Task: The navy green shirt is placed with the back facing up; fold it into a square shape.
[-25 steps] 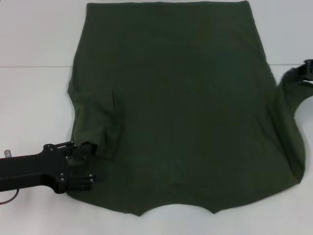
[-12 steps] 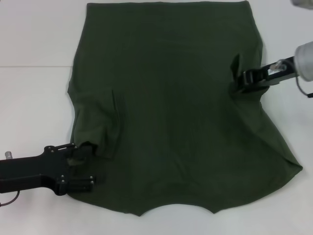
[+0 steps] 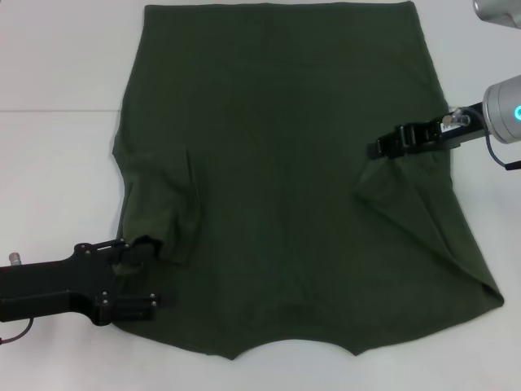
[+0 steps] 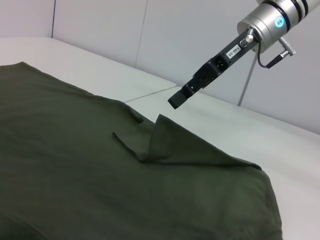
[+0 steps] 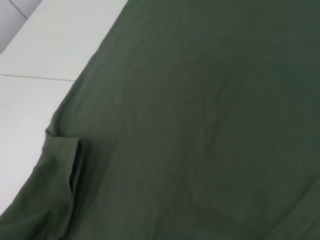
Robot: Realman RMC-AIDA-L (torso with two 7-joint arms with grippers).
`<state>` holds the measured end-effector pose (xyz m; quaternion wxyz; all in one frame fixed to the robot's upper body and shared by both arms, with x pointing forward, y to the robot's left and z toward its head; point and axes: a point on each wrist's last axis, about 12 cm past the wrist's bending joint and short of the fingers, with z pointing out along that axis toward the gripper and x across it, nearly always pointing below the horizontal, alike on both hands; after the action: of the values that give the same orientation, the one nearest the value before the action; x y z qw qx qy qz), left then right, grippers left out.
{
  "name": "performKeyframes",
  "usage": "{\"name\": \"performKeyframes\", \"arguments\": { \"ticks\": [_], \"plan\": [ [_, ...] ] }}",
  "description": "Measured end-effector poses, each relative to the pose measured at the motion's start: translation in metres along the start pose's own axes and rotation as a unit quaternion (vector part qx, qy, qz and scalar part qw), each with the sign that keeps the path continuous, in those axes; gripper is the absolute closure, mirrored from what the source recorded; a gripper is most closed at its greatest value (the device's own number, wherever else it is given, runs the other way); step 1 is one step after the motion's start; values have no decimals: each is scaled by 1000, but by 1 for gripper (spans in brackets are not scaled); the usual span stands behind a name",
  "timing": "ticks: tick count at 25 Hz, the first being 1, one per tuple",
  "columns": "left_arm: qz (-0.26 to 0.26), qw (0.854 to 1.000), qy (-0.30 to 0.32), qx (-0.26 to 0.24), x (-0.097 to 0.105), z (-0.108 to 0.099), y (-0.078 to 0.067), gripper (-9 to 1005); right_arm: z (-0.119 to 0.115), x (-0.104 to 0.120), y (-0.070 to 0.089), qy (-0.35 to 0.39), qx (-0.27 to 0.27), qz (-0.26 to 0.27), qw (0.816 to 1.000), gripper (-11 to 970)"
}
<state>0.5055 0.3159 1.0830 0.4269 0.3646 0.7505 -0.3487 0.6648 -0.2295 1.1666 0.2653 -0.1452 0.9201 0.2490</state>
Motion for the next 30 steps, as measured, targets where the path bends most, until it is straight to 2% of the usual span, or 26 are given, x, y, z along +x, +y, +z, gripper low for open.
{"name": "performKeyframes", "arguments": {
  "ticks": [4, 11, 15, 17, 20, 23, 27, 30],
  "plan": [
    [-3, 1000, -1, -1, 0, 0, 0, 119, -1, 3, 0, -9, -19, 1, 1000, 646],
    [-57, 998, -3, 0, -3, -2, 2, 119, -30, 23, -21, -59, -102, 21, 993, 386],
    [-82, 997, -12, -3, -6, -3, 4, 119, -48, 52, -42, -92, -135, 34, 986, 261],
    [-117, 993, -18, -9, -10, -7, 8, 119, -55, 67, -50, -102, -146, 33, 983, 205],
    [-191, 981, -30, -22, -14, -17, 14, 119, -61, 96, -54, -120, -172, -9, 978, 168],
    [-259, 965, -42, -24, -16, -31, 17, 118, -60, 131, -49, -137, -201, -92, 966, 131],
    [-369, 929, -28, -35, -15, -46, 21, 118, -51, 165, -40, -161, -213, -184, 946, 81],
    [-428, 902, 6, -55, -12, -52, 25, 118, -43, 180, -36, -171, -200, -232, 936, 57]
  ]
}}
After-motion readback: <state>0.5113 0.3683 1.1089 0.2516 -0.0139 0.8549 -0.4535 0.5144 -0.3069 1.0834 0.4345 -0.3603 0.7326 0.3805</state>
